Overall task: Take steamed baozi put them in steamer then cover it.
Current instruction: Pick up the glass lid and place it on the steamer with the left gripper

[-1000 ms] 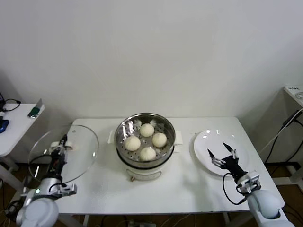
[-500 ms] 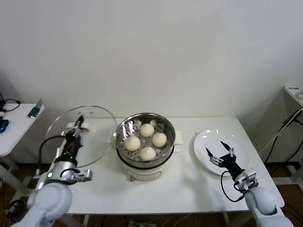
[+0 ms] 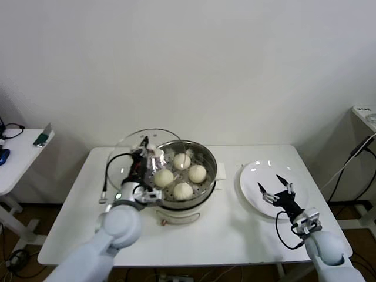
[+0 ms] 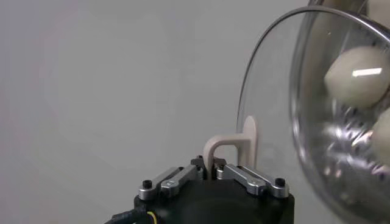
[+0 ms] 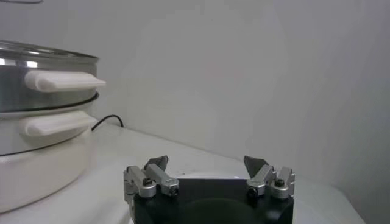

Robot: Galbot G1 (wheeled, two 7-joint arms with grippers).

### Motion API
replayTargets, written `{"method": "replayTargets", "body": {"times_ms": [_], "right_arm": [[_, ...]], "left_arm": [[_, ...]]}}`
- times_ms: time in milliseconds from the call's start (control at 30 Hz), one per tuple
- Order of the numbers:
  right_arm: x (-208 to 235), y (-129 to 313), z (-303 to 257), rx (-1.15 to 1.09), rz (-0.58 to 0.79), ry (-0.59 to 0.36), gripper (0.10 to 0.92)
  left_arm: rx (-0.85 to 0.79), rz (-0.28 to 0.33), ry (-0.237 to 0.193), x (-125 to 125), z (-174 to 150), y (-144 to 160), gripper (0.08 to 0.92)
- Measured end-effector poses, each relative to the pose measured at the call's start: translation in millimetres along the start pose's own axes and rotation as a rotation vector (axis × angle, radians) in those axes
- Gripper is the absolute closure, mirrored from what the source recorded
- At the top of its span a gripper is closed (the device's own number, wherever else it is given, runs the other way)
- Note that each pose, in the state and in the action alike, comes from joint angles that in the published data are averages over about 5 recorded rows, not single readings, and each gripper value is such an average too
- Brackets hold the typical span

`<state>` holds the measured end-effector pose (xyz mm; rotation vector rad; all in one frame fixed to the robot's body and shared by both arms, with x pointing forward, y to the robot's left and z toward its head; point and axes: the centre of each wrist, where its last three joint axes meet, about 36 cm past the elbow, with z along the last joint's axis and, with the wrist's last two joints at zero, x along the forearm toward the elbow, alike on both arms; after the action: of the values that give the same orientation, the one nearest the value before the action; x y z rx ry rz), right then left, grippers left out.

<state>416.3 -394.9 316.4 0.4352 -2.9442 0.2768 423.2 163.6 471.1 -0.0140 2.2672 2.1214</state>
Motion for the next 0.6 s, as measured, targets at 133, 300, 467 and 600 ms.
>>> {"method": "replayTargets", "body": {"times_ms": [133,300,467,600], "right_arm": [[1,-2,2,0.003,0.008,0.003,0.200],[2,-3,3,0.006,0.015,0.002,0.200],[3,-4,4,0.008,0.020,0.003,0.200],[4,-5,5,0.010,0.022,0.004,0.200]], "left_arm": [[0.002,0.032,0.002,-5,-28,-6,0.847],[0.005,0.053,0.001,-8,-61,-13,0.847],[0.003,0.058,-0.003,-10,-88,-18,0.847],[-0.005,0.060,-0.007,-13,-102,-21,0.847]]}}
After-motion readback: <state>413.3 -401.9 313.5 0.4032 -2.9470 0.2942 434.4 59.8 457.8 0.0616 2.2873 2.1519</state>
